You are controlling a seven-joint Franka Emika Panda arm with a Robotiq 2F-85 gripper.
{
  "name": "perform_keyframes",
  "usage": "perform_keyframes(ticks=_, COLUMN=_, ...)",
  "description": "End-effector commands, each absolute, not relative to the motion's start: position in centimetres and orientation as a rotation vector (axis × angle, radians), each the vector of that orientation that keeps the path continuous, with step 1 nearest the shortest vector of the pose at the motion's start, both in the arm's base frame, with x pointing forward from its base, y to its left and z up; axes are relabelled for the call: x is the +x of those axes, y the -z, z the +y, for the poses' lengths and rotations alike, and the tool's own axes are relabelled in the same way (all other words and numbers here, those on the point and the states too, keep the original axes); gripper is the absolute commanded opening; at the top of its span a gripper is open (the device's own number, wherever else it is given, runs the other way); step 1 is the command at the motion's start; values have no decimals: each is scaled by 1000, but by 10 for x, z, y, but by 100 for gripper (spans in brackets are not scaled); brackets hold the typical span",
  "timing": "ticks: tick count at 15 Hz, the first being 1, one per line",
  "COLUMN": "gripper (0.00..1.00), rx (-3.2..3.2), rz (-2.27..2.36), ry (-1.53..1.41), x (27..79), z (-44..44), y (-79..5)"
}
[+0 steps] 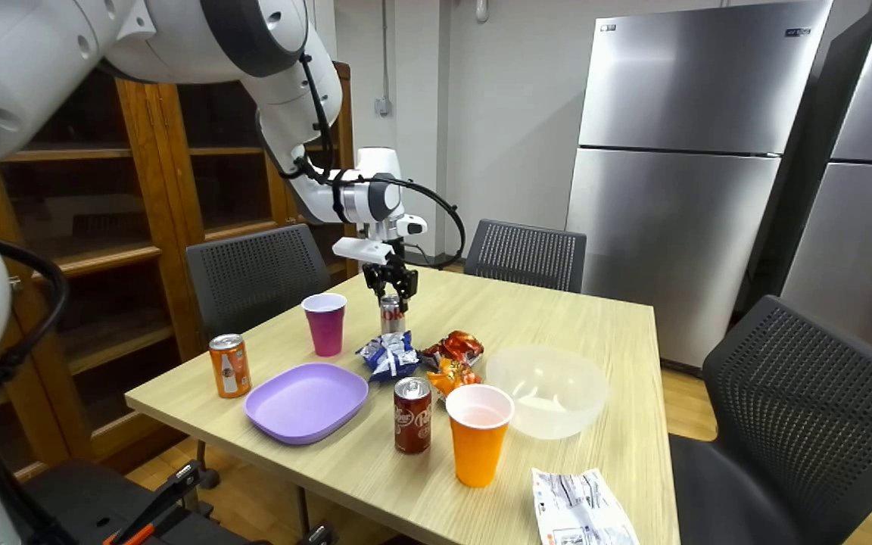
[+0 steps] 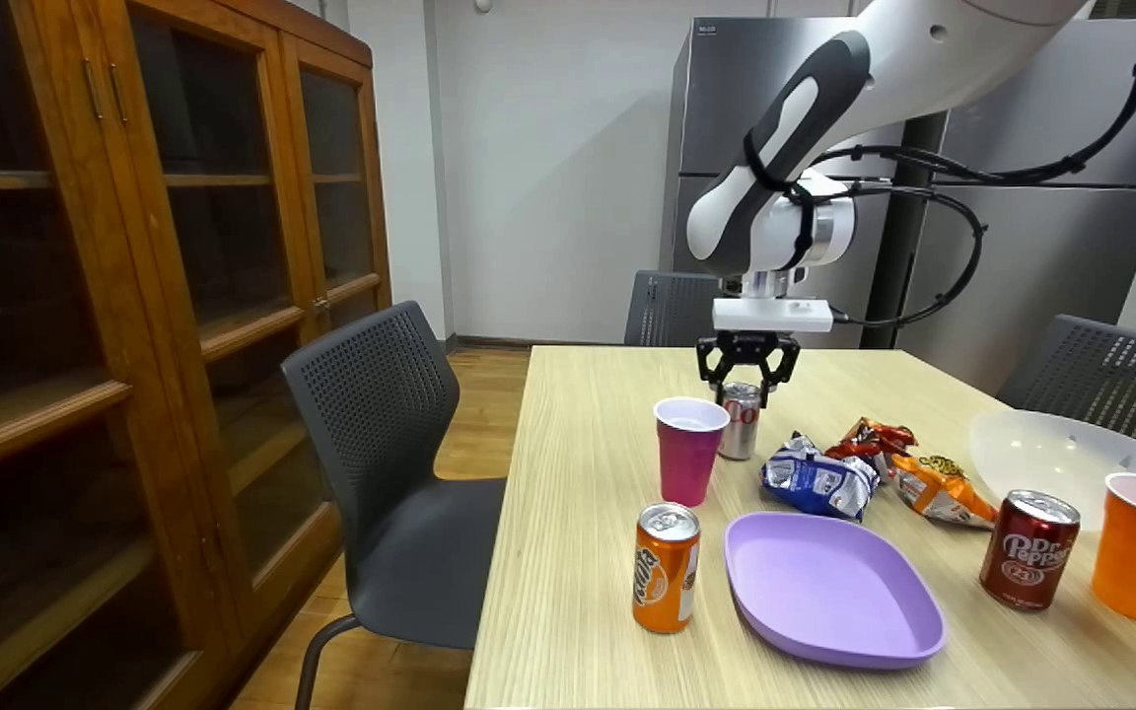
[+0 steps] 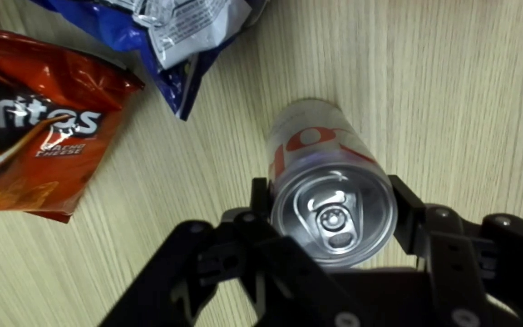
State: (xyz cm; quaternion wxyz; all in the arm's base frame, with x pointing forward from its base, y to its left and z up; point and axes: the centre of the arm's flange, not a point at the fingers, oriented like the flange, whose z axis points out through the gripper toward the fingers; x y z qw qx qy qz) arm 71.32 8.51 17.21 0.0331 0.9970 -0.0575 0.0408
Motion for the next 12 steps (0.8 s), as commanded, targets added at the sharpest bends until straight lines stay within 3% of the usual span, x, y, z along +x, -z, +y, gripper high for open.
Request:
perform_keyframes(ticks=1, gripper=38, rx=3053, rz=-200, ry=-155, x=714, z=92, y=-201)
perform_keyframes(ticks=12, gripper=38, rx=3076, rz=-217, ry=-268, x=671, z=86, y=-267)
